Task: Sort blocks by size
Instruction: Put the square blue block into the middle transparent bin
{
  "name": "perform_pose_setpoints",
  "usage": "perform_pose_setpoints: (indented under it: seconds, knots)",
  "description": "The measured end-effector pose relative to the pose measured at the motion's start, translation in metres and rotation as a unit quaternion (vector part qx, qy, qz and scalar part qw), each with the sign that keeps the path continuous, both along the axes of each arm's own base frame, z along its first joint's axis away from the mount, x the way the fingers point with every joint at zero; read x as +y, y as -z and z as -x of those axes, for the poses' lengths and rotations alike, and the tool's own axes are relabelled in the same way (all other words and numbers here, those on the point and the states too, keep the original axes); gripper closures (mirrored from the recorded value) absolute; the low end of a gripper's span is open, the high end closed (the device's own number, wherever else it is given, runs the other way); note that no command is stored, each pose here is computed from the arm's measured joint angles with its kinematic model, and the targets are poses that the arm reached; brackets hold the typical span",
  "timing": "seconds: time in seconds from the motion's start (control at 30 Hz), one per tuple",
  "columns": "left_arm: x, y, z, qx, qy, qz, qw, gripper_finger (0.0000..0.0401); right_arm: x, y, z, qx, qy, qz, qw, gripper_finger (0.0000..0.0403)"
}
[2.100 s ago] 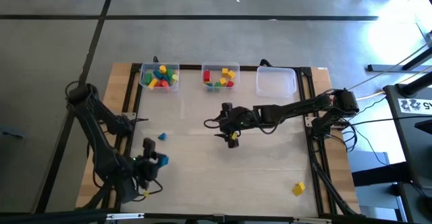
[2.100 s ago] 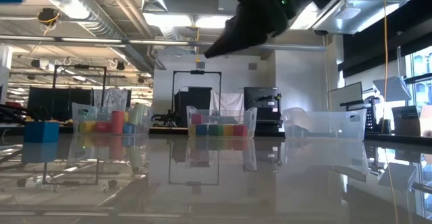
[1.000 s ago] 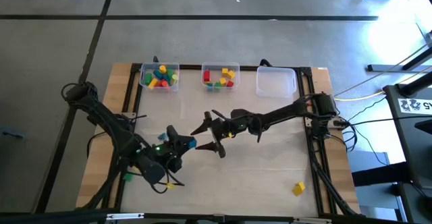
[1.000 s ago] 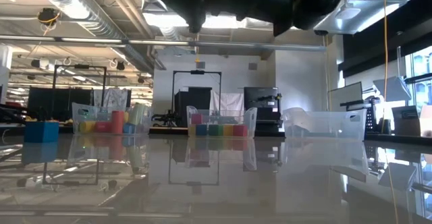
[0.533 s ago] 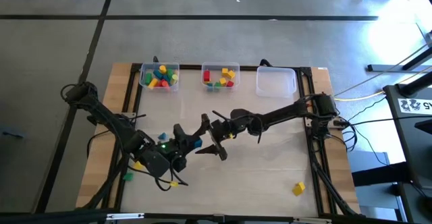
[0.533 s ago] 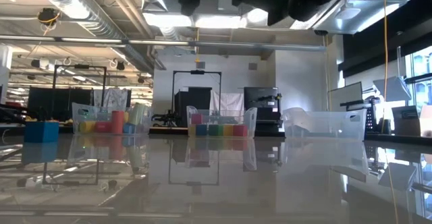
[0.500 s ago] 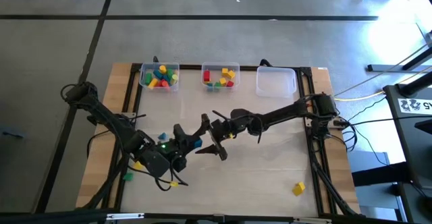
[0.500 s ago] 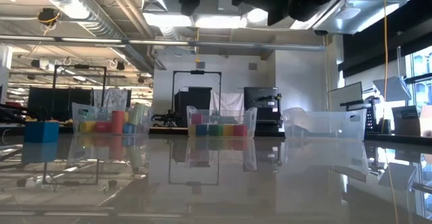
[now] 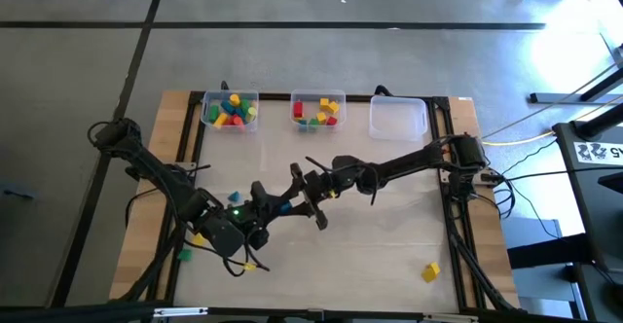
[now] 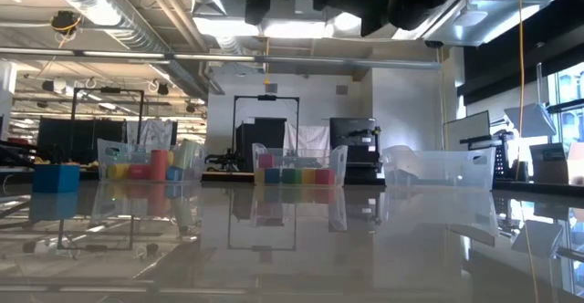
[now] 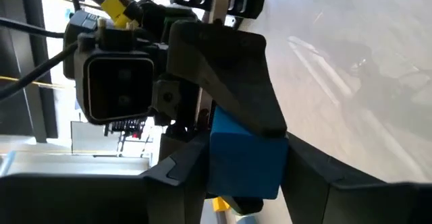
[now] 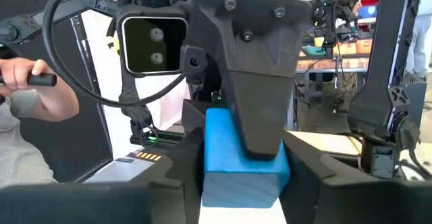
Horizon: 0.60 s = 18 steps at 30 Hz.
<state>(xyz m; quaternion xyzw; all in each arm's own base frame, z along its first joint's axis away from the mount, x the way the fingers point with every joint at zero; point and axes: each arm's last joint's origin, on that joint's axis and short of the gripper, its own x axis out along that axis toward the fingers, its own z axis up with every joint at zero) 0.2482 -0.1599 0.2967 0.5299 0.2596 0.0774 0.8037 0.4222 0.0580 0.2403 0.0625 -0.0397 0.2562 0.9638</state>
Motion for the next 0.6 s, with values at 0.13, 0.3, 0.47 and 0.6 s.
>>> perform_pose_setpoints:
  seconds: [0.13,0.3,0.47,0.6]
  knots:
    - [0.000,-0.001,0.000,-0.008,-0.003,0.010,1.000,0.0226,0.000,-0.001,0.000,-0.008,-0.001,0.009,1.000,0.0251]
    - [-0.003,-0.003,0.000,-0.024,-0.005,0.026,0.999,0.0189,0.001,-0.001,0.000,-0.010,-0.001,0.011,1.000,0.0255]
    - [-0.017,-0.008,0.011,-0.044,-0.005,0.003,0.999,0.0175,0.000,-0.002,0.000,-0.015,0.000,0.014,1.000,0.0268]
    - [-0.032,-0.012,0.026,-0.078,-0.013,0.010,0.997,0.0174,-0.006,-0.002,0.000,-0.010,-0.001,0.018,1.000,0.0253]
